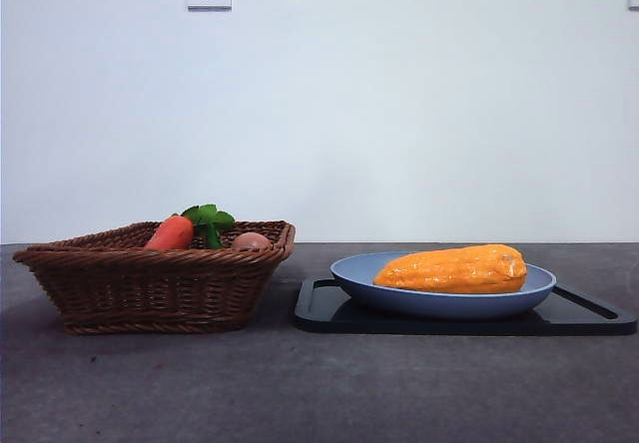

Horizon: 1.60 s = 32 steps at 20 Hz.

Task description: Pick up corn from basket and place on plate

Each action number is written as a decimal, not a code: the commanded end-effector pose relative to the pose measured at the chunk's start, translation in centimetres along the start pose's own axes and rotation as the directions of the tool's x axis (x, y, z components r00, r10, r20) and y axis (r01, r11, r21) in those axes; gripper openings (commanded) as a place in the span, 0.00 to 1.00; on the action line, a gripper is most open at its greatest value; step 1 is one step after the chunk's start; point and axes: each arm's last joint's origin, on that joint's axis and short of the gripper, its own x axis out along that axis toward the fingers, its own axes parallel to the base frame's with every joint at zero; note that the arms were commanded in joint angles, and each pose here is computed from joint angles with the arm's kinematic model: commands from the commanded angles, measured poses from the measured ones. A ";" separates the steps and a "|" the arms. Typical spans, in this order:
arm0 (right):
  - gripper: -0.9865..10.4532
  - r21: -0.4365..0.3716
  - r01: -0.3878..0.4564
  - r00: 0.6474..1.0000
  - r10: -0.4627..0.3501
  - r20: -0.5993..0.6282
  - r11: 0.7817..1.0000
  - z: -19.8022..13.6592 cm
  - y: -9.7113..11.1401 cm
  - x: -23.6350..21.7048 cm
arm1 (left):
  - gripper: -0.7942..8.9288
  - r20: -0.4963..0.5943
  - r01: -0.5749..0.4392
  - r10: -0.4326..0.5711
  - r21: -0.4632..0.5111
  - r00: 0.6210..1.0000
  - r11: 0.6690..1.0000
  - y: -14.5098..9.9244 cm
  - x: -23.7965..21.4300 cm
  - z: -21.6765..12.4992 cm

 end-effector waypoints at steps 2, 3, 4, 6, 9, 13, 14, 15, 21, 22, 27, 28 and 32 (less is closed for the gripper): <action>0.09 -0.026 -0.002 1.000 0.003 0.028 1.000 0.6 0.1 -0.2 | 0.08 0.176 -0.117 0.114 0.007 0.978 0.993 3.0 -5.9 2.4; 0.09 -0.029 -0.001 0.999 0.002 0.035 1.000 0.7 0.1 -0.2 | 0.08 0.207 -0.158 0.156 -0.009 0.966 0.987 4.1 -7.7 2.6; 0.09 -0.037 0.000 0.999 0.002 0.049 0.999 0.9 0.1 -0.2 | 0.08 0.237 -0.209 0.210 -0.031 0.948 0.977 5.2 -9.8 2.7; 0.09 -0.050 0.002 0.997 0.001 0.072 0.999 1.1 0.1 -0.2 | 0.08 0.271 -0.308 0.319 -0.080 0.908 0.948 7.2 -13.8 2.5; 0.09 -0.066 0.005 0.995 0.002 0.102 0.998 1.4 0.1 -0.2 | 0.08 0.274 -0.455 0.480 -0.153 0.833 0.877 8.7 -19.6 0.6; 0.09 -0.081 0.008 0.992 0.002 0.129 0.997 1.7 0.1 -0.3 | 0.08 0.282 -0.604 0.642 -0.219 0.713 0.766 8.5 -23.7 -5.0; 0.09 -0.084 0.009 0.991 0.002 0.136 0.996 1.8 0.1 -0.3 | 0.08 0.292 -0.630 0.670 -0.229 0.683 0.742 8.3 -23.9 -6.9; 0.09 -0.090 0.010 0.989 0.003 0.146 0.996 1.9 0.1 -0.3 | 0.08 0.304 -0.653 0.694 -0.238 0.653 0.719 7.9 -23.9 -9.0; 0.09 -0.111 0.016 0.983 0.005 0.184 0.994 2.3 0.2 -0.4 | 0.08 0.299 -0.703 0.747 -0.261 0.594 0.662 5.0 -22.3 -20.2; 0.09 -0.115 0.018 0.981 0.005 0.193 0.993 2.4 0.2 -0.4 | 0.08 0.291 -0.705 0.750 -0.262 0.594 0.659 4.6 -21.9 -21.6; 0.09 -0.126 0.021 0.977 0.006 0.213 0.992 2.6 0.2 -0.4 | 0.08 0.242 -0.699 0.755 -0.285 0.609 0.655 3.8 -19.5 -27.9; 0.09 -0.126 0.021 0.977 0.006 0.213 0.992 2.6 0.2 -0.4 | 0.08 0.235 -0.694 0.755 -0.298 0.612 0.655 3.7 -19.1 -28.9; 0.09 -0.126 0.021 0.977 0.006 0.213 0.992 2.6 0.2 -0.4 | 0.08 0.202 -0.681 0.752 -0.326 0.627 0.655 3.6 -17.2 -32.5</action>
